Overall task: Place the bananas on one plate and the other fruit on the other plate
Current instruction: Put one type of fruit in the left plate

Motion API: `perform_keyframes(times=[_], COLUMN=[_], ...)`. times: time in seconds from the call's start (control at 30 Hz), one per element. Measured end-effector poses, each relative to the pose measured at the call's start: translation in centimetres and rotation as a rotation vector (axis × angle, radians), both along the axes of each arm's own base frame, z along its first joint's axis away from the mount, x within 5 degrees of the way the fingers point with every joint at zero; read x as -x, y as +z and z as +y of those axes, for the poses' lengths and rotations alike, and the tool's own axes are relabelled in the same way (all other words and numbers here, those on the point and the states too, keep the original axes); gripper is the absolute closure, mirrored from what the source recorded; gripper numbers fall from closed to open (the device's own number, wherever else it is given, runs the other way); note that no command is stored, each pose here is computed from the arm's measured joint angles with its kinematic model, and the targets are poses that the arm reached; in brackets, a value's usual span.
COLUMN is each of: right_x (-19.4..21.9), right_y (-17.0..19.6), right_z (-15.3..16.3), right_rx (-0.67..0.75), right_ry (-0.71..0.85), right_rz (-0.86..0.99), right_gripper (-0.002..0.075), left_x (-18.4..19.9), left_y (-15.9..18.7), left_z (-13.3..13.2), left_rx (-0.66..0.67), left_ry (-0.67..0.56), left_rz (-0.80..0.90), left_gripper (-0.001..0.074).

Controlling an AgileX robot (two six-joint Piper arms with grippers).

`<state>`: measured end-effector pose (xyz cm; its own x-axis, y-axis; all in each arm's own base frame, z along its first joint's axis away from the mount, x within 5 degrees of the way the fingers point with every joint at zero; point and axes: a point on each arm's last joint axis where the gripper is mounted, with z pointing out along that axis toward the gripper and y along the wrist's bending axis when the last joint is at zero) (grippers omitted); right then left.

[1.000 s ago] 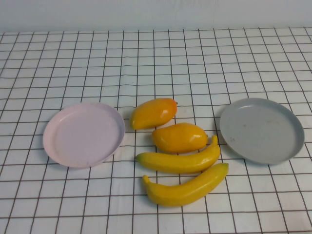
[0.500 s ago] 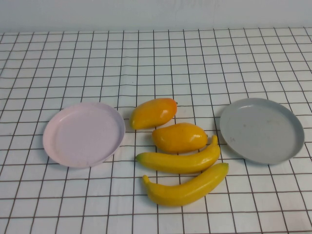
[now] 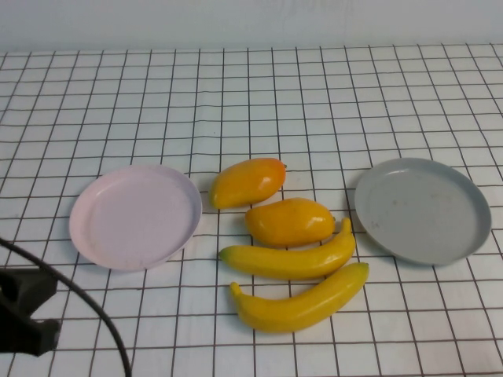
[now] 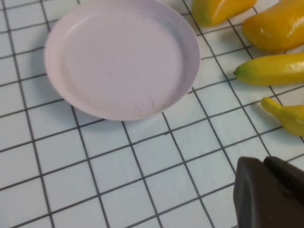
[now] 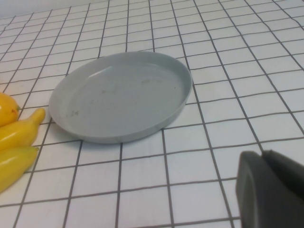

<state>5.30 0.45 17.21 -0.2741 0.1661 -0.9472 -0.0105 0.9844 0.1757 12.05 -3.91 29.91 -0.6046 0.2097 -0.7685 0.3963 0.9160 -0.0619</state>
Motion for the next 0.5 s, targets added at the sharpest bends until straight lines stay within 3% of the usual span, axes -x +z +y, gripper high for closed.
perform_keyframes(times=[0.17, 0.27, 0.33, 0.5], right_x=[0.0, 0.0, 0.0, 0.0], right_y=[0.0, 0.0, 0.0, 0.0], right_z=[0.0, 0.0, 0.0, 0.0], right_rx=[0.000, 0.000, 0.000, 0.000], right_ry=[0.000, 0.000, 0.000, 0.000], right_rz=[0.000, 0.000, 0.000, 0.000], right_gripper=[0.0743, 0.0742, 0.0742, 0.0742], left_x=[-2.5, -3.4, -3.7, -4.4], left_y=[-0.6, -1.3, -1.9, -3.8], left_z=[-1.5, -3.2, -4.7, -10.2], left_rx=[-0.046, -0.153, -0.222, -0.343], left_ry=[-0.122, -0.241, -0.336, -0.581], left_rz=[0.108, 0.159, 0.189, 0.222], left_gripper=[0.0737, 0.0689, 0.0608, 0.0262])
